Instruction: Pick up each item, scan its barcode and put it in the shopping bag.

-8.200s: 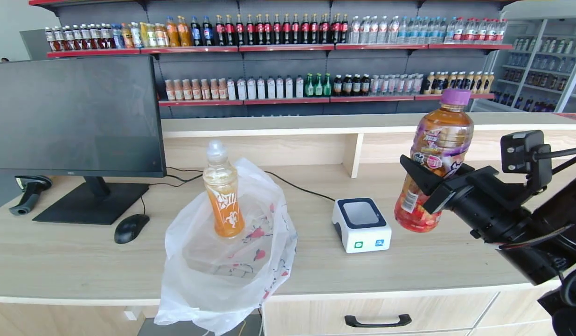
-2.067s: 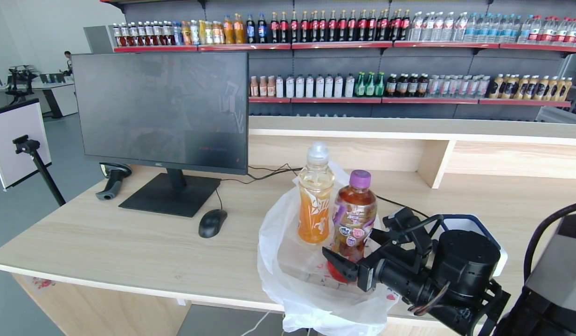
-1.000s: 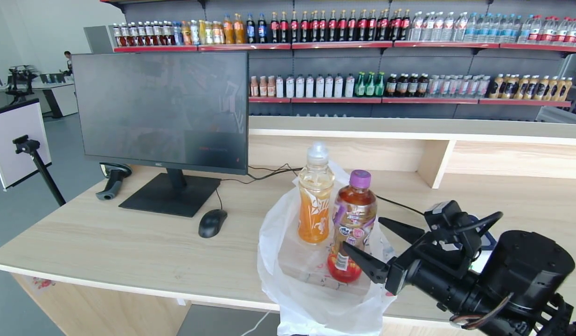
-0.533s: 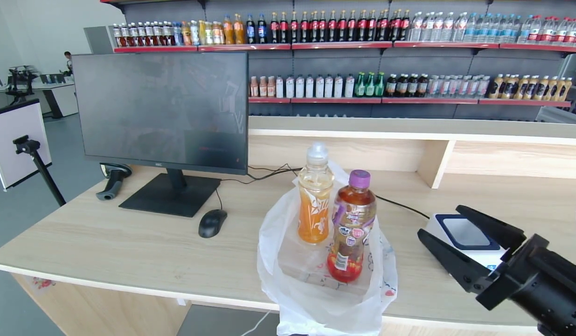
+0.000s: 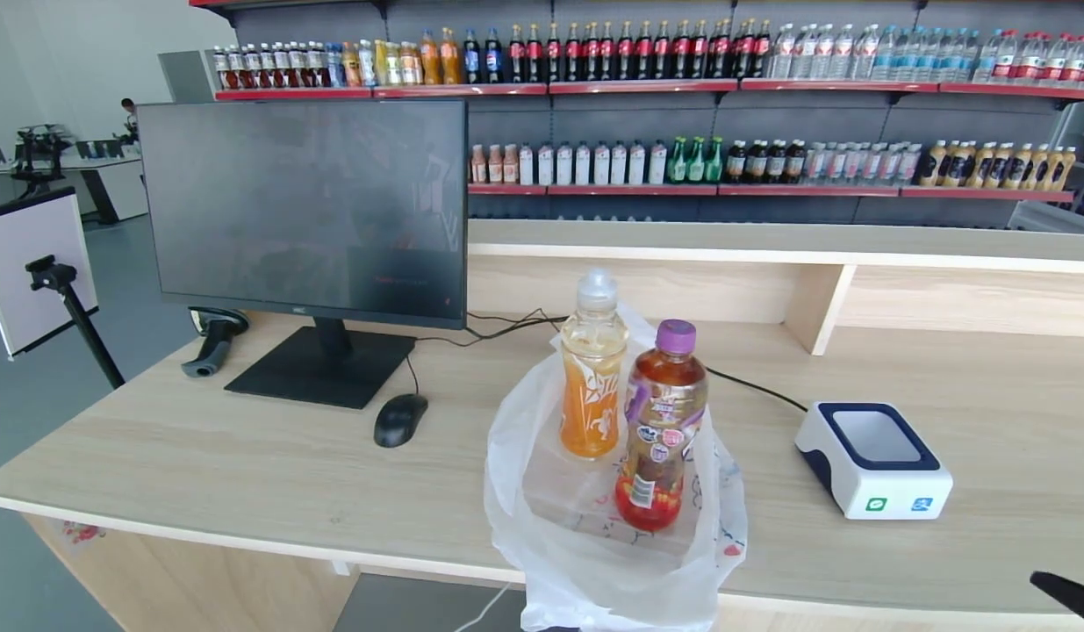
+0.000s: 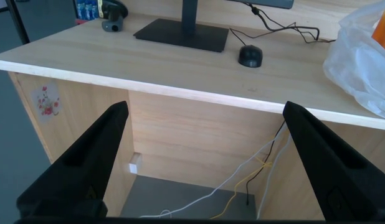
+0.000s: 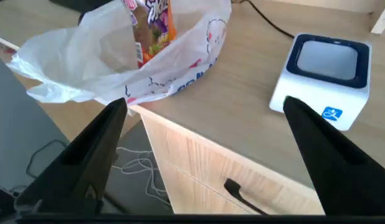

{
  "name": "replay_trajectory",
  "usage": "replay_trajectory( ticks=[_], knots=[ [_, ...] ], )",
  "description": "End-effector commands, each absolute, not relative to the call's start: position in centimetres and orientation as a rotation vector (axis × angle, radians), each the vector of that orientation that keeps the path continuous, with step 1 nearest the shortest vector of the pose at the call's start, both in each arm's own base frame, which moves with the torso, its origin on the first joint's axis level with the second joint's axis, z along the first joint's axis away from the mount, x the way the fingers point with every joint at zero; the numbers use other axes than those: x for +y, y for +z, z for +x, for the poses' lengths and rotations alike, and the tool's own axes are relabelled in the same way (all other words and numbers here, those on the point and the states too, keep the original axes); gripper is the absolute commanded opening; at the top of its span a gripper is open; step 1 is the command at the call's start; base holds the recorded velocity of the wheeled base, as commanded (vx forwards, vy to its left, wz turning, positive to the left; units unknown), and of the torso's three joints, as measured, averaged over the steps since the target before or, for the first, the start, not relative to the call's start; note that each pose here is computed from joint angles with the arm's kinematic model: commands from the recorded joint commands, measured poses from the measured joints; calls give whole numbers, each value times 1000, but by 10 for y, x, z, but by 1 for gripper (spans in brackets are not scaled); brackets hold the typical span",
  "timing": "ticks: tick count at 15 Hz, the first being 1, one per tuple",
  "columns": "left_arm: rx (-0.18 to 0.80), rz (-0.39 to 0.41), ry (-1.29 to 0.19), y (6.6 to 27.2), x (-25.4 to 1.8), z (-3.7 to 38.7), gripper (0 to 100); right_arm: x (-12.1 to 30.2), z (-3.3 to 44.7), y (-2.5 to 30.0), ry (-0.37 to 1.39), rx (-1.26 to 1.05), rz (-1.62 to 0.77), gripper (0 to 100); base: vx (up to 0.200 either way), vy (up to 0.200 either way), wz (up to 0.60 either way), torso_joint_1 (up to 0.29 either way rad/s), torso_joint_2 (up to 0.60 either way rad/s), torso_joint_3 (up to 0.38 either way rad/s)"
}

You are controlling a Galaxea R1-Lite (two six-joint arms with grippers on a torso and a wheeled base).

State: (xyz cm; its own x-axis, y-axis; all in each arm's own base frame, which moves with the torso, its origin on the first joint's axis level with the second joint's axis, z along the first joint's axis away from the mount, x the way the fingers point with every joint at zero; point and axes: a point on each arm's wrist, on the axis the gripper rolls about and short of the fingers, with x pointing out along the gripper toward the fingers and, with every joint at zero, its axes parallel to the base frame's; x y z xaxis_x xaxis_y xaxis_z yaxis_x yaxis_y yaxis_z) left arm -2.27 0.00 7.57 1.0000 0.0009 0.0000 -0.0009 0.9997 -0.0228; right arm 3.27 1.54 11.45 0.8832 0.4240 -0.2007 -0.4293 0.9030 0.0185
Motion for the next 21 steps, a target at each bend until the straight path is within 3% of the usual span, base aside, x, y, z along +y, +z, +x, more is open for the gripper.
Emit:
replay_trajectory(
  ticks=[1, 5, 13, 16, 21],
  knots=[
    [-2, -23, 2, 76, 0, -23, 100, -9, -21, 89, 433, 122, -109, 100, 0, 0, 0, 0, 0, 0],
    [-2, -23, 2, 76, 0, -23, 100, -8, -18, 89, 405, 170, -61, 100, 0, 0, 0, 0, 0, 0],
    [-2, -21, 2, 76, 0, -23, 100, -2, -10, 92, 11, 283, -63, 100, 0, 0, 0, 0, 0, 0],
    [-2, -23, 2, 76, 0, -23, 100, 1, -19, 90, -168, 187, 8, 100, 0, 0, 0, 0, 0, 0],
    [0, -23, 2, 76, 0, -23, 100, 3, -15, 85, -73, 25, -10, 100, 0, 0, 0, 0, 0, 0]
  ],
)
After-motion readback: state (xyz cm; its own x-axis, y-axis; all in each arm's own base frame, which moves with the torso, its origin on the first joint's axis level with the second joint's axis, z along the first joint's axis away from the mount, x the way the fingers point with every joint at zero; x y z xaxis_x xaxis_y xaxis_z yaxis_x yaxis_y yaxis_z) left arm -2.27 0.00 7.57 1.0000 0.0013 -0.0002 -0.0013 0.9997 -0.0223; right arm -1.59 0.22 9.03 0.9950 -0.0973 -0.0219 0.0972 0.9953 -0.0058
